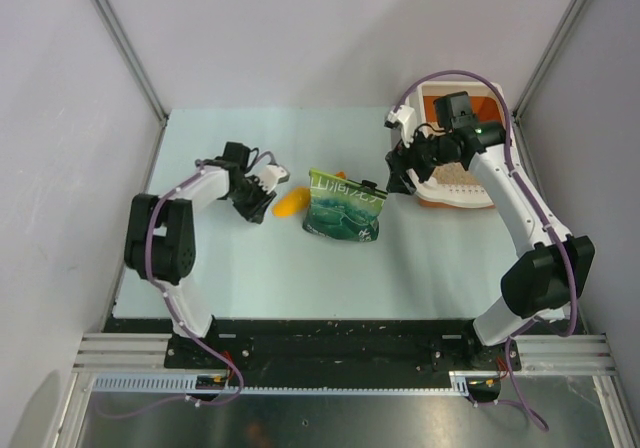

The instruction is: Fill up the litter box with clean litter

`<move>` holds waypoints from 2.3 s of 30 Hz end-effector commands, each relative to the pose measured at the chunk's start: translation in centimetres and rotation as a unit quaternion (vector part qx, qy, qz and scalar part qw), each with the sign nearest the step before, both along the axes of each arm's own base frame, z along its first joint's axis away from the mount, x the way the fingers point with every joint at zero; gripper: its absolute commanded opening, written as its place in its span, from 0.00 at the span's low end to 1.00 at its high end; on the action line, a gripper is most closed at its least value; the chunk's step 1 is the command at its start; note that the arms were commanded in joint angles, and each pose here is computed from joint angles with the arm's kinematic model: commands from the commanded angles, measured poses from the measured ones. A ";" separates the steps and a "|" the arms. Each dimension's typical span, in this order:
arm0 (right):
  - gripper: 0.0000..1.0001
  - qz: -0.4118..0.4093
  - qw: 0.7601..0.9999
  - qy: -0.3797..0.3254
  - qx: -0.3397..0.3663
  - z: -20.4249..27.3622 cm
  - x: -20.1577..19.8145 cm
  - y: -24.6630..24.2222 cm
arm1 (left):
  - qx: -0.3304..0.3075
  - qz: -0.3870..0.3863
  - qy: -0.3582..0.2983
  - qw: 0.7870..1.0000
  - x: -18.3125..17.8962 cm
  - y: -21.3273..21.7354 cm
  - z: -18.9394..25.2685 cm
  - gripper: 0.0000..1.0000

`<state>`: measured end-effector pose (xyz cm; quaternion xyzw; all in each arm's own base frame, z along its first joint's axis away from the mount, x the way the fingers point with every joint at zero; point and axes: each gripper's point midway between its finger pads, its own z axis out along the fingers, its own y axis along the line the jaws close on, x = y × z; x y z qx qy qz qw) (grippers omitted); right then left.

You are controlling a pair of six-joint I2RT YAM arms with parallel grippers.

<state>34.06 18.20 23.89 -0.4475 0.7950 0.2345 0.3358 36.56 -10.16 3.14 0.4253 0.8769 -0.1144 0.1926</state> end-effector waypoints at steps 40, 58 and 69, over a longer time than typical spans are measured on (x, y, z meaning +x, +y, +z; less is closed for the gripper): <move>0.52 0.140 0.986 -0.085 -0.043 -2.3 -0.2 6.5 | -0.195 -0.283 -0.204 0.917 -2.2 -15.2 19.9 0.90; 0.03 0.138 0.983 -0.116 -0.040 -0.6 0.5 6.8 | -0.197 -0.258 -0.171 0.930 -5.1 -13.8 17.9 0.89; 0.00 0.096 0.988 -0.124 0.006 5.4 0.4 2.6 | -0.196 -0.236 -0.156 0.939 -4.8 -13.8 17.4 0.89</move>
